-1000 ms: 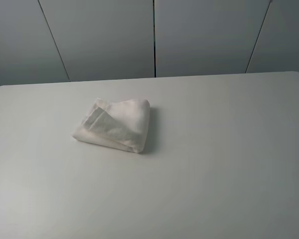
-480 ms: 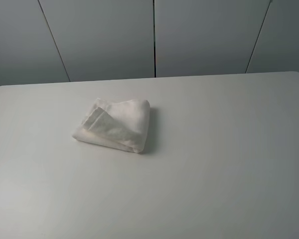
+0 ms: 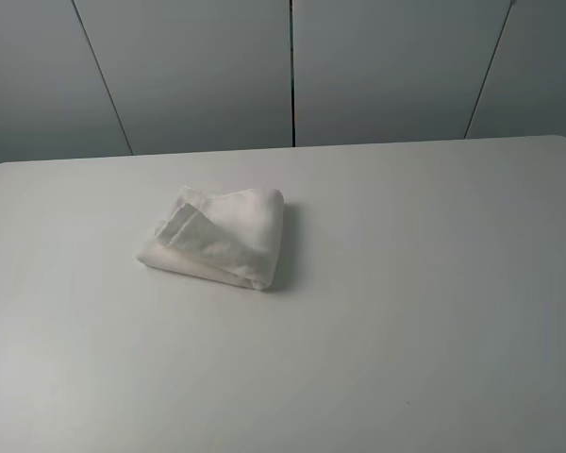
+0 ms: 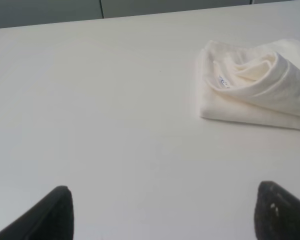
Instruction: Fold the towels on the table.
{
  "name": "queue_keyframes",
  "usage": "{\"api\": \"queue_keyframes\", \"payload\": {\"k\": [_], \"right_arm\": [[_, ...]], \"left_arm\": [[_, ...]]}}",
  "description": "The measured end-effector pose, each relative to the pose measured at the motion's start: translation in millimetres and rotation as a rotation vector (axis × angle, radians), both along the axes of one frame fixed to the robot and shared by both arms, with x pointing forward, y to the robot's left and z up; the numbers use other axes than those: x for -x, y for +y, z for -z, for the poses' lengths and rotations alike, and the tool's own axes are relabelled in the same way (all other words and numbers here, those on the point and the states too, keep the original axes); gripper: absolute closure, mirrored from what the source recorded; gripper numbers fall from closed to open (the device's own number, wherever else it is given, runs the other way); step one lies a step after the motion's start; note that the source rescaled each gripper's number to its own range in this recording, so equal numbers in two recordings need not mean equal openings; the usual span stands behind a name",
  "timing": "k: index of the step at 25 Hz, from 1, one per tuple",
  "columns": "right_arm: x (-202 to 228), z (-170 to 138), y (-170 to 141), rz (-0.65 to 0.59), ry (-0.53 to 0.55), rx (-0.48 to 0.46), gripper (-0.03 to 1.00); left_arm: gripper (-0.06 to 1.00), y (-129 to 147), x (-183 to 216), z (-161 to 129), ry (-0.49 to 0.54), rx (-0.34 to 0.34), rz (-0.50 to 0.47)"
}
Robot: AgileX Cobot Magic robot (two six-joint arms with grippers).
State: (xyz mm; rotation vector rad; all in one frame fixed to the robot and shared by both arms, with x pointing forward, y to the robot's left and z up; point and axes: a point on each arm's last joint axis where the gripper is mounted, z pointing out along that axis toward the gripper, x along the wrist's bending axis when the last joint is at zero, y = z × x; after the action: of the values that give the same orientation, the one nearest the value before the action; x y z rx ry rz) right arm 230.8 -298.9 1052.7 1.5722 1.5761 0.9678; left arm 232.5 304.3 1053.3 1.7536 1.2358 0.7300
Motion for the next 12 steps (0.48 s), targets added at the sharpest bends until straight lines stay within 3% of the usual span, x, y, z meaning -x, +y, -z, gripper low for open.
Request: {"api": "queue_keyframes", "payload": {"k": [3,12], "right_arm": [[-0.1,0.0,0.4,0.054,0.0,0.0,-0.03],[-0.1,0.0,1.2,0.054,0.0,-0.008,-0.03]], "left_arm": [[0.01,0.0,0.0,0.0,0.0,0.0,0.0],[0.01,0.3,-0.1,0.0,-0.001,-0.003,-0.002]]}}
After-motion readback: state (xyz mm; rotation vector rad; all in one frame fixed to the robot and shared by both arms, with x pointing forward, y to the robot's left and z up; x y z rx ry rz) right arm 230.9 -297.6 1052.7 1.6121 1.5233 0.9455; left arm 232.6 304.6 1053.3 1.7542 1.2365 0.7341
